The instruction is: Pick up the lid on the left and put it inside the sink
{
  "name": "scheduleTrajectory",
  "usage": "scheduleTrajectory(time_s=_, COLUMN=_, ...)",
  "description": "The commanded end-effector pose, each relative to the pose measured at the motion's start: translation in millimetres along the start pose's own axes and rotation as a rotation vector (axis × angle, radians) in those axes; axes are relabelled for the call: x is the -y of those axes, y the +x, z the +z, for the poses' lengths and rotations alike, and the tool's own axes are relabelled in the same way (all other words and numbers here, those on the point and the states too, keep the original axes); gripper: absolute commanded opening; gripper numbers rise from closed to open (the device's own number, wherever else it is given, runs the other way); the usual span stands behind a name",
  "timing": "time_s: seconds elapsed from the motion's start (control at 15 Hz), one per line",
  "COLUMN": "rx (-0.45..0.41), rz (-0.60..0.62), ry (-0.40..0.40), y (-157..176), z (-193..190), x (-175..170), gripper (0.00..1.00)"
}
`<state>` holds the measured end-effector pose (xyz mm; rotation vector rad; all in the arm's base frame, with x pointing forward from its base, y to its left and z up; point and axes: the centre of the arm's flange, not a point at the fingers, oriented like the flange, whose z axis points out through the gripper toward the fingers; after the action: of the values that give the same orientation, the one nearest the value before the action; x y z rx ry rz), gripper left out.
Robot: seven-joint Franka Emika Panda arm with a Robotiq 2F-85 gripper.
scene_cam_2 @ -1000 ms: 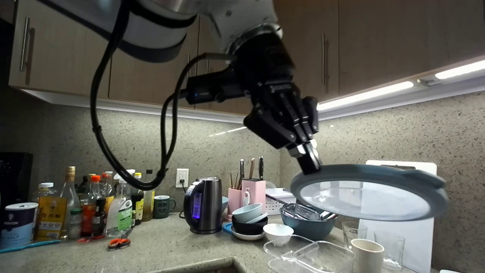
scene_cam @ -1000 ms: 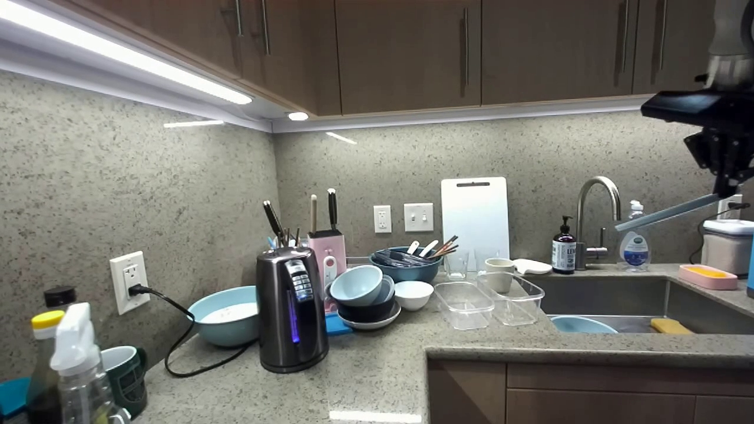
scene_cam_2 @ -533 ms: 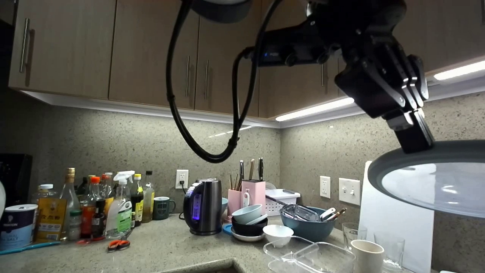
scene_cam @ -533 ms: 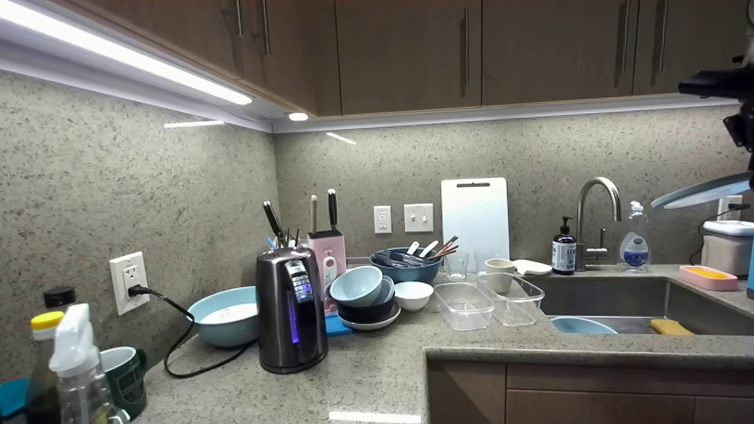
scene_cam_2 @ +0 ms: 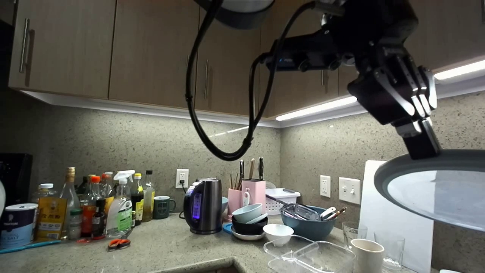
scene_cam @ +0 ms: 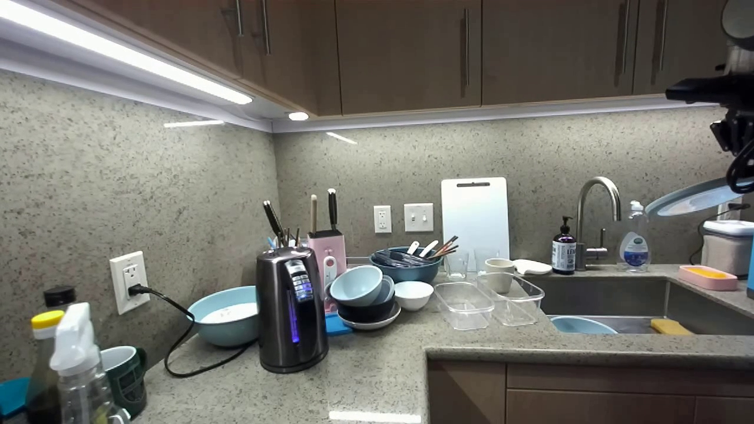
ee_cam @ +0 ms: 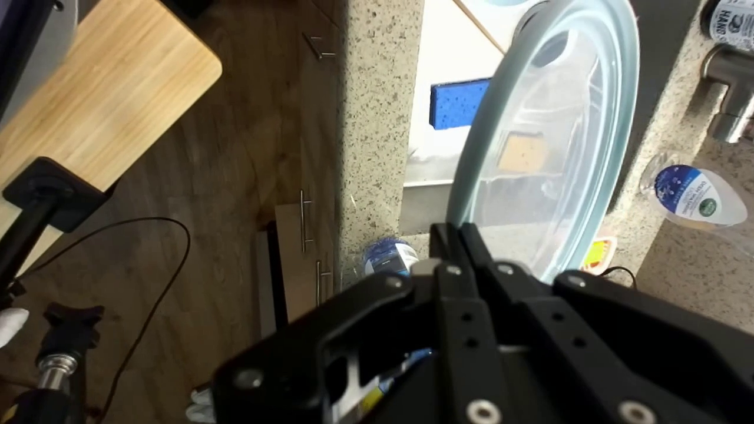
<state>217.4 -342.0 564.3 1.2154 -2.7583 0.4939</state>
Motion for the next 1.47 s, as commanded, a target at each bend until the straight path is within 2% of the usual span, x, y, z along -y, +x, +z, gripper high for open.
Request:
scheduleTrajectory(time_s=0.0, rx=0.006, rz=-0.018, ry=-0.040, y=23.7, z=7.8, x=62.4, gripper=0.01)
scheduleTrajectory(time_s=0.27, rx=-0.013, rz=-0.015, ry=-0.082, y=29.8, z=22.4, x=89.7, gripper=0.01)
scheduleTrajectory(time_s=0.6, rx=-0.047, rz=-0.055, ry=-0.096, y=39.1, z=29.7, x=115.2, gripper=0.01)
scheduleTrajectory(time_s=0.67, rx=-0.054, rz=-0.051, ry=-0.099, y=40.3, z=30.1, x=118.0, gripper=0.01)
scheduleTrajectory(time_s=0.73, rx=-0.070, rz=-0.032, ry=-0.081, y=32.5, z=33.4, x=105.2, gripper=0.03)
scheduleTrajectory(time_s=1.0, rx=-0.080, rz=-0.031, ry=-0.086, y=34.8, z=34.0, x=112.2, gripper=0.01)
scheduleTrajectory(time_s=1.4, rx=-0.166, rz=-0.107, ry=-0.288, y=40.5, z=35.8, x=96.5, gripper=0.01)
